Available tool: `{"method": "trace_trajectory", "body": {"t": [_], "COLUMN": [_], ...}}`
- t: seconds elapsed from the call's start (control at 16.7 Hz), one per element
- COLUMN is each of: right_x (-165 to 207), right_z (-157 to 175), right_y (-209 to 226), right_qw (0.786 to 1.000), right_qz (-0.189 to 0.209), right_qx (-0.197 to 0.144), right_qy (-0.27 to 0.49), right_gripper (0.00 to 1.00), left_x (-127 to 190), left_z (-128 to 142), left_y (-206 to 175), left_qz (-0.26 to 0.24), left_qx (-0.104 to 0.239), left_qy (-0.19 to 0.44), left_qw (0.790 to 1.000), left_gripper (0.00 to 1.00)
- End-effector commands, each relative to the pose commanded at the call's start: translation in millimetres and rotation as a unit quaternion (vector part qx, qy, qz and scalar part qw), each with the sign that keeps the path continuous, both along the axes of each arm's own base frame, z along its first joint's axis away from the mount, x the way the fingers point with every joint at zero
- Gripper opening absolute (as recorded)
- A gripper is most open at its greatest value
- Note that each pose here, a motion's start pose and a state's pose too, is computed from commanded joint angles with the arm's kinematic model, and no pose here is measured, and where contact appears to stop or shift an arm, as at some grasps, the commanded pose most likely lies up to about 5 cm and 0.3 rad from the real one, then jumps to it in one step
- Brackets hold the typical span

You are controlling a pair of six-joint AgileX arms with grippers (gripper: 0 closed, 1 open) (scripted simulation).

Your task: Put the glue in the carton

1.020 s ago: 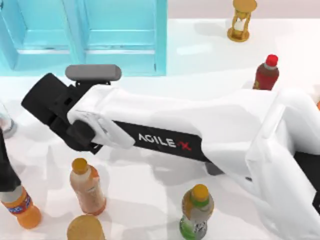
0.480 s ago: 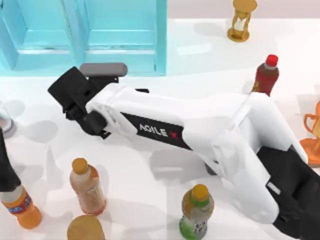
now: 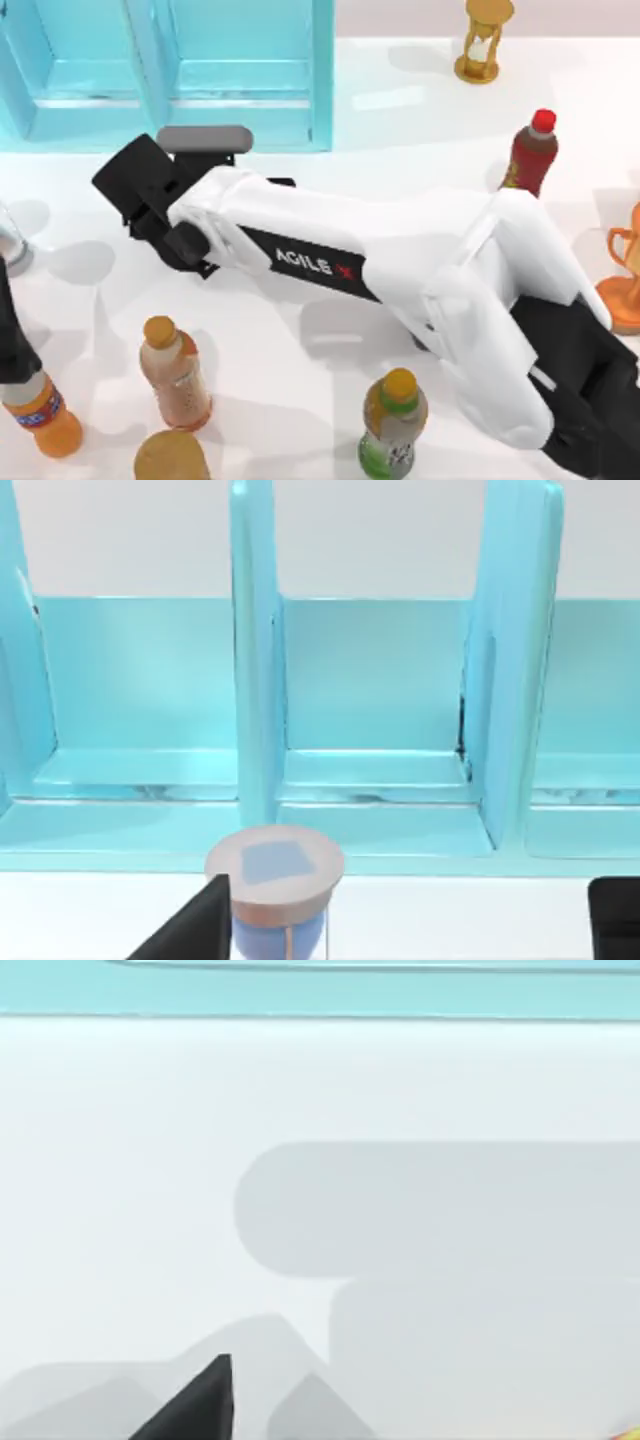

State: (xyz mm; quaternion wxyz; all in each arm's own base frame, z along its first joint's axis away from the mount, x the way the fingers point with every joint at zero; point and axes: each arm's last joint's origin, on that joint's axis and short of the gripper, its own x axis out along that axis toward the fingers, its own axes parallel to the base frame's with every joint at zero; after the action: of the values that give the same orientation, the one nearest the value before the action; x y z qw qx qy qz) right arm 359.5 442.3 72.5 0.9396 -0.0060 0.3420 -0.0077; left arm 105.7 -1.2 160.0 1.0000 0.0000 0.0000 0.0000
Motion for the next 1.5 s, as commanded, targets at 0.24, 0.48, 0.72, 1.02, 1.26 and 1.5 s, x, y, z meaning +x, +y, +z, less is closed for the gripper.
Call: {"method": "trace_trajectory", "body": {"t": [0.24,0.48,0.72,1.02,1.26,1.5], "right_x": [0,0,0,0,1,0], "right_z": [0,0,0,0,0,15], "right_y": [0,0,0,0,-1,3], "right_qw": [1.0,1.0,1.0,1.0,1.0,1.0], "right_qz": [0.0,0.0,0.0,0.0,-0.001,0.002], "right_qx": [0.0,0.0,0.0,0.0,0.0,0.0], "right_qy": [0.0,0.0,0.0,0.0,0.0,-0.002], "right_gripper": [0.62,0.32,0.02,0.0,0.0,0.0], "left_x": [0,0,0,0,0,0], "left_z": [0,0,0,0,0,0], "left_y": [0,0,0,0,0,0], "left_qz": [0.0,0.0,0.0,0.0,0.0,0.0], "left_qx": [0.0,0.0,0.0,0.0,0.0,0.0], "left_qy": [0.0,0.0,0.0,0.0,0.0,0.0], "left_qw": [1.0,1.0,1.0,1.0,1.0,1.0], "left_gripper": [1.0,1.0,1.0,1.0,1.0,1.0]}}
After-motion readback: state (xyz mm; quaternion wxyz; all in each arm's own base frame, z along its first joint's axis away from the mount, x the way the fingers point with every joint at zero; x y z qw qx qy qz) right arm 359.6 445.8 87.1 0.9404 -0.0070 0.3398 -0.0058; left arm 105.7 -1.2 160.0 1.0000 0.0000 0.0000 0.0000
